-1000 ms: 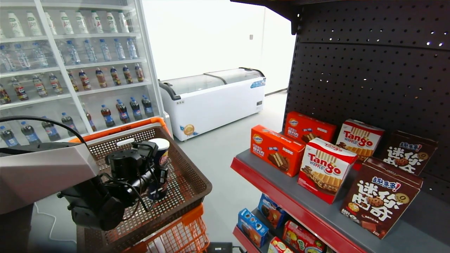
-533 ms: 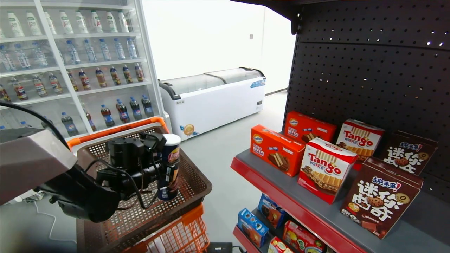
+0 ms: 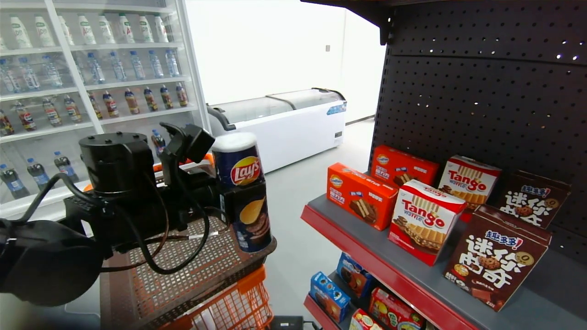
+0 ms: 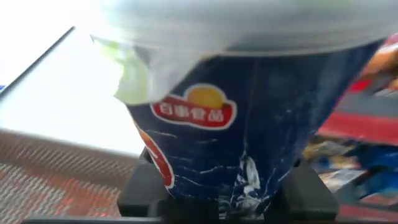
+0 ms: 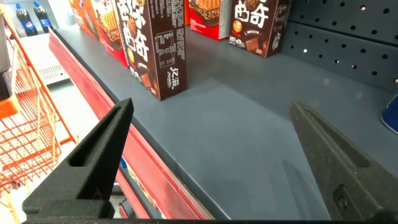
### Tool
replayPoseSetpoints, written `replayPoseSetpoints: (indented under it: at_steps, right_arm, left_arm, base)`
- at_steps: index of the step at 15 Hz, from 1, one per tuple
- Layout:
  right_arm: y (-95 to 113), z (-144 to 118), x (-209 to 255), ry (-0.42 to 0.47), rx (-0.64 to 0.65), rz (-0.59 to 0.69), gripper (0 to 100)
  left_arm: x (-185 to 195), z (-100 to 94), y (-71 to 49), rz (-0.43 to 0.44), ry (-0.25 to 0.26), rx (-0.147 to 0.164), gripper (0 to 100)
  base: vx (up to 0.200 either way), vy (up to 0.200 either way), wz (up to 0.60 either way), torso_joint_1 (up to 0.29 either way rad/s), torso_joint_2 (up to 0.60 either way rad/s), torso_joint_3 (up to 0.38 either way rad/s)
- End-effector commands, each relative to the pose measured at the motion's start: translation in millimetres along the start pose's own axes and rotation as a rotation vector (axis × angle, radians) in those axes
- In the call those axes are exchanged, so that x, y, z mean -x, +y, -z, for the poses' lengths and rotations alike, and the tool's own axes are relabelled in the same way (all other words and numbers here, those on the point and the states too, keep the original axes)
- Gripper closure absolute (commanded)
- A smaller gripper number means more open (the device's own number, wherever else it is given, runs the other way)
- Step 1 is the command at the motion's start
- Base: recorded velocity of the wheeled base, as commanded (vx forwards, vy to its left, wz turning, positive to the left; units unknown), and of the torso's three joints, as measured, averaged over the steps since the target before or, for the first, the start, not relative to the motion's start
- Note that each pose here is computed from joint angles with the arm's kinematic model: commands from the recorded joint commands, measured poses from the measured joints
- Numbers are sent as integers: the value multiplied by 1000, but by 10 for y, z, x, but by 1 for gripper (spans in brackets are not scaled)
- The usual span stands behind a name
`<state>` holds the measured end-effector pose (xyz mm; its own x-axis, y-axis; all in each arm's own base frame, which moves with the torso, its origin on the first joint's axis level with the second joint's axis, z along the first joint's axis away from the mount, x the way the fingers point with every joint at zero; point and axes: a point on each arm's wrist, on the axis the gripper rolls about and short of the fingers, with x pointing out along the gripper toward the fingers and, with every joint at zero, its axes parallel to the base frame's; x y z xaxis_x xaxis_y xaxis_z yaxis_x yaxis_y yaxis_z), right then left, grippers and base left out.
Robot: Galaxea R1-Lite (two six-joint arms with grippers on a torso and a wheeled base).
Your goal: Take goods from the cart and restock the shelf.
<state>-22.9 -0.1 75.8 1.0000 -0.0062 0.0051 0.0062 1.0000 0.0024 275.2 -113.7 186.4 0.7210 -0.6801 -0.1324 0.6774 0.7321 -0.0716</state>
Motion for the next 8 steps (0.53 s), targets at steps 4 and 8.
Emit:
replayPoseSetpoints:
  at_steps: [4,8]
  right_arm:
    - [0,-1,-1,1,1,0,0]
    - [0,-1,-1,1,1,0,0]
  left_arm:
    - [239,-322,-452,180,-124,-25,100]
    - [303,-340,-543,251,-95,-39,100]
  base:
    - [0,0,0,0,0,0]
    - [0,0,0,0,0,0]
